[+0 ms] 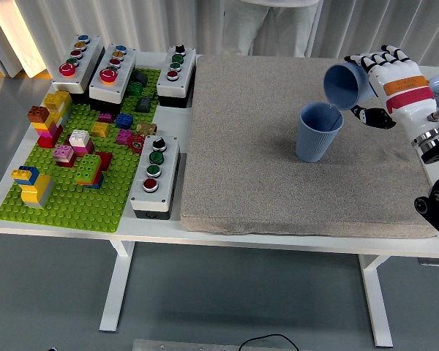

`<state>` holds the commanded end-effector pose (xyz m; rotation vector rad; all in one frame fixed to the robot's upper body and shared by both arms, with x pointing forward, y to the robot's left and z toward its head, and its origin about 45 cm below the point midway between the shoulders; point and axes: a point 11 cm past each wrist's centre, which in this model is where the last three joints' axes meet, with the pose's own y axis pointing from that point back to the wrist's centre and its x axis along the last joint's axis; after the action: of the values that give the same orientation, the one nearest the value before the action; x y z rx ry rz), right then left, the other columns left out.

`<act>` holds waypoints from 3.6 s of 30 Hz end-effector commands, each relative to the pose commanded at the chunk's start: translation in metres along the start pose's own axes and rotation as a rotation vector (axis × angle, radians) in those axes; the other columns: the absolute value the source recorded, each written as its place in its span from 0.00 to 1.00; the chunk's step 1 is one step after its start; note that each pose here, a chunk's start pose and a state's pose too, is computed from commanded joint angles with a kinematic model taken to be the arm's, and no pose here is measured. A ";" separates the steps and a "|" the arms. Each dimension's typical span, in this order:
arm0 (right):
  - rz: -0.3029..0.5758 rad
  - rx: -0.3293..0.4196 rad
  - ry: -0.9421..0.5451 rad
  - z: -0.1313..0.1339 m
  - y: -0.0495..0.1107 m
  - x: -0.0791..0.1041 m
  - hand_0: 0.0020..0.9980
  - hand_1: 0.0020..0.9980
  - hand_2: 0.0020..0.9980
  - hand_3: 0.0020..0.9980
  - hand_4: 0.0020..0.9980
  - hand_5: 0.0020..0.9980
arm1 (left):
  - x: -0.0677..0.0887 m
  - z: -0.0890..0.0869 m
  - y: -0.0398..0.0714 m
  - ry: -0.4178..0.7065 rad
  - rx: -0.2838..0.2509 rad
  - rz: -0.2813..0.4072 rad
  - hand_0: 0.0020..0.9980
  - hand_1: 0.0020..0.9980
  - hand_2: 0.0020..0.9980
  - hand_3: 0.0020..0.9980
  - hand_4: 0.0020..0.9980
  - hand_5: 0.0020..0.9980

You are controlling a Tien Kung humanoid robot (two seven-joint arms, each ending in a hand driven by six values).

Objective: Pick cup pour cup place

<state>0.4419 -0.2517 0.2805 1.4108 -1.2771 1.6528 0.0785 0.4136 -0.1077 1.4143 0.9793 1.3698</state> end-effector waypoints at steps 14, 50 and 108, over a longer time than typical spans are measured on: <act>-0.004 -0.008 -0.020 -0.001 0.001 -0.002 0.93 0.80 0.73 0.71 0.74 0.10 | 0.000 -0.003 0.000 -0.002 0.007 -0.001 0.75 0.79 0.85 0.64 0.55 0.93; -0.158 -0.450 -0.889 0.062 0.003 -0.001 0.92 0.79 0.72 0.70 0.73 0.10 | -0.002 -0.004 0.000 0.000 0.009 -0.004 0.75 0.80 0.85 0.64 0.55 0.93; -0.160 -0.609 -1.410 0.056 0.066 -0.076 0.87 0.78 0.69 0.68 0.70 0.13 | -0.008 -0.004 -0.001 -0.021 0.007 -0.017 0.75 0.80 0.85 0.64 0.55 0.93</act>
<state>0.4222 -0.3164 0.1872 2.1552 -1.9867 -0.1381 0.0742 0.4062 -0.1108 1.4191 0.9812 1.3379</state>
